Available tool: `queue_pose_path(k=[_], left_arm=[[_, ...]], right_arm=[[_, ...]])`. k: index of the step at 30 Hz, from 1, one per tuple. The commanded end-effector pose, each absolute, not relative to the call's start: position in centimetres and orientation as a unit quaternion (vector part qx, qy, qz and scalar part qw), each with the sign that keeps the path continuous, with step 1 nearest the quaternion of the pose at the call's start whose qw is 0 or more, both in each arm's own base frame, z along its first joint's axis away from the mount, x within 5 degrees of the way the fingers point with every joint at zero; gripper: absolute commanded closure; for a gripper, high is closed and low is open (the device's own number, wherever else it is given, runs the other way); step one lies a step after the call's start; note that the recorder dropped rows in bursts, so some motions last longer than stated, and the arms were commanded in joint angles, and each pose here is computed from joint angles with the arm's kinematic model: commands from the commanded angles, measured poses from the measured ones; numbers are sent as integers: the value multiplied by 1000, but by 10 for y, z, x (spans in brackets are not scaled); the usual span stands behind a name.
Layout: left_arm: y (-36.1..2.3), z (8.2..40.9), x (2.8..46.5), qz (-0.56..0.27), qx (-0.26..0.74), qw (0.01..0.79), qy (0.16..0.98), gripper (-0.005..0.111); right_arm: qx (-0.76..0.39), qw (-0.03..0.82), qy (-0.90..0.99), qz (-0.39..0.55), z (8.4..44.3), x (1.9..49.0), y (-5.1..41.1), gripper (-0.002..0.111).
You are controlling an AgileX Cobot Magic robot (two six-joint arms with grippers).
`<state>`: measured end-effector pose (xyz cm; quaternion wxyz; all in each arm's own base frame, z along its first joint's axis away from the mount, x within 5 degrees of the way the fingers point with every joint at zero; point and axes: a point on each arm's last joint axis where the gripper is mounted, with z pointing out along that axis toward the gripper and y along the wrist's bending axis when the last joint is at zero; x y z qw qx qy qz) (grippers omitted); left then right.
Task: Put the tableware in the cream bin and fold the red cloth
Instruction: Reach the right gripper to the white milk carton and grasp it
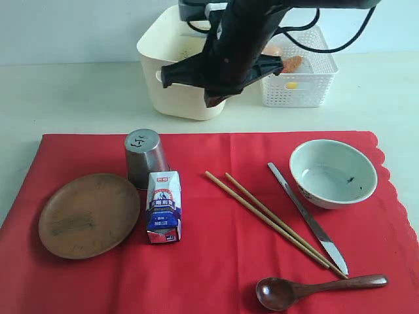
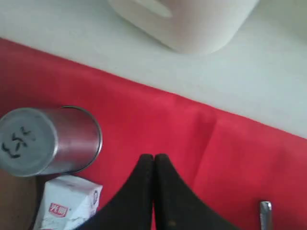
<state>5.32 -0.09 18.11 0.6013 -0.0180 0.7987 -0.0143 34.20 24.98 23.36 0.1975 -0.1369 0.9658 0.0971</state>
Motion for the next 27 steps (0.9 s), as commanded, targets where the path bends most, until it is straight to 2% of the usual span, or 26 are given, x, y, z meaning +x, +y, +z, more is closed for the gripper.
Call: queue_pose_path(k=[1,20,25,27], left_arm=[[-1,181,53,-16,-16,607,794,105],[-1,181,53,-16,-16,607,794,105],[-1,181,53,-16,-16,607,794,105],[-1,181,53,-16,-16,607,794,105]], right_arm=[[-151,197,963,102,238,325,267,108],[-201,158,963,80,233,271,313,108],[-229,132,962,62,215,255,328,108],[-237,109,964,44,200,251,332,105]])
